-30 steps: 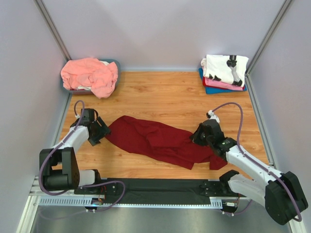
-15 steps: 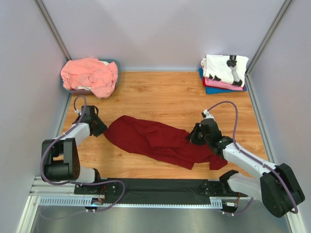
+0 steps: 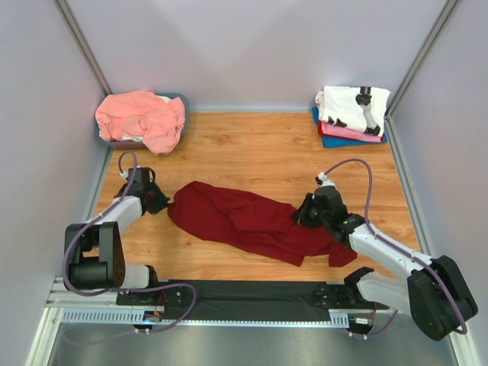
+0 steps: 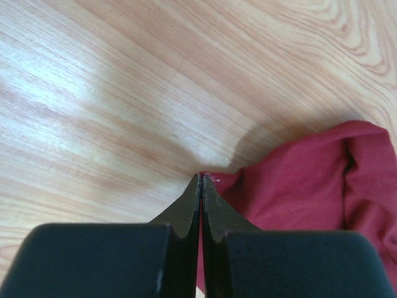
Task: Fold and stack the t-shirts
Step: Flatten the tshirt out
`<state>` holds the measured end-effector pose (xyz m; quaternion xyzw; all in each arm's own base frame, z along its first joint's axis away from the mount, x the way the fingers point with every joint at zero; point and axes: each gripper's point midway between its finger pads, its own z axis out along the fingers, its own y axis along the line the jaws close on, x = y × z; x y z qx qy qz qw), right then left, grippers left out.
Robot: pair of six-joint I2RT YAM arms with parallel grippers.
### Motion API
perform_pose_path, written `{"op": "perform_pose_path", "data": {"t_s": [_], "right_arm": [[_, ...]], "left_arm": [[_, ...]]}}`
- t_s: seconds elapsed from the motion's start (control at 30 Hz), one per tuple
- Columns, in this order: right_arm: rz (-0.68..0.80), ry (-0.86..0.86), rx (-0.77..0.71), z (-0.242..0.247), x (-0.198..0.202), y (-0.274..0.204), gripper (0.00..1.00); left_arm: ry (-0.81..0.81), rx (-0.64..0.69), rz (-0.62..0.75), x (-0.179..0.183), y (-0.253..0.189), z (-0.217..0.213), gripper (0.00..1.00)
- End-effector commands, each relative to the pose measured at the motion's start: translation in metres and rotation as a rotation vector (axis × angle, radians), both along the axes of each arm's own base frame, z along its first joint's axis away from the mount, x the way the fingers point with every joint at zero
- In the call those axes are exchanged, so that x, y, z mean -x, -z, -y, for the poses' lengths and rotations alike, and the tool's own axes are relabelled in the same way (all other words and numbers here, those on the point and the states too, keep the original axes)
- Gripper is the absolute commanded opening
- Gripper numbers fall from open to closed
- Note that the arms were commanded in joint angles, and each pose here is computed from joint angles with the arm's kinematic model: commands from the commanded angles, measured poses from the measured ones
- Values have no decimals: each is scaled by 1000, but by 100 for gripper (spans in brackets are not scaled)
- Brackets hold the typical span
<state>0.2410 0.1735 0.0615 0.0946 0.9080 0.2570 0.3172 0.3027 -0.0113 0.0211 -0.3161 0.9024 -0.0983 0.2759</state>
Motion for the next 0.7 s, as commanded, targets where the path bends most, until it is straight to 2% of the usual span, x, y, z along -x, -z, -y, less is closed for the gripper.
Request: {"op": "perform_pose_path", "data": {"t_s": [0.0, 0.37, 0.47, 0.5, 0.6, 0.63, 0.67], "right_arm": [[56, -6, -18, -4, -12, -14, 1], [69, -1, -7, -2, -13, -24, 0], [136, 6, 34, 4, -23, -57, 0], [217, 39, 38, 8, -34, -90, 1], [314, 65, 94, 24, -38, -138, 0], [379, 76, 87, 28, -38, -177, 0], [414, 85, 91, 32, -37, -196, 0]], "left_arm": [[26, -12, 89, -6, -27, 3, 0], [38, -50, 280, -5, -129, 0, 0], [76, -62, 388, -4, -173, 3, 0], [97, -77, 432, -2, -187, 4, 0], [137, -117, 613, 10, -248, 7, 0], [145, -134, 678, 14, -276, 8, 0], [149, -149, 707, 22, -291, 7, 0]]}}
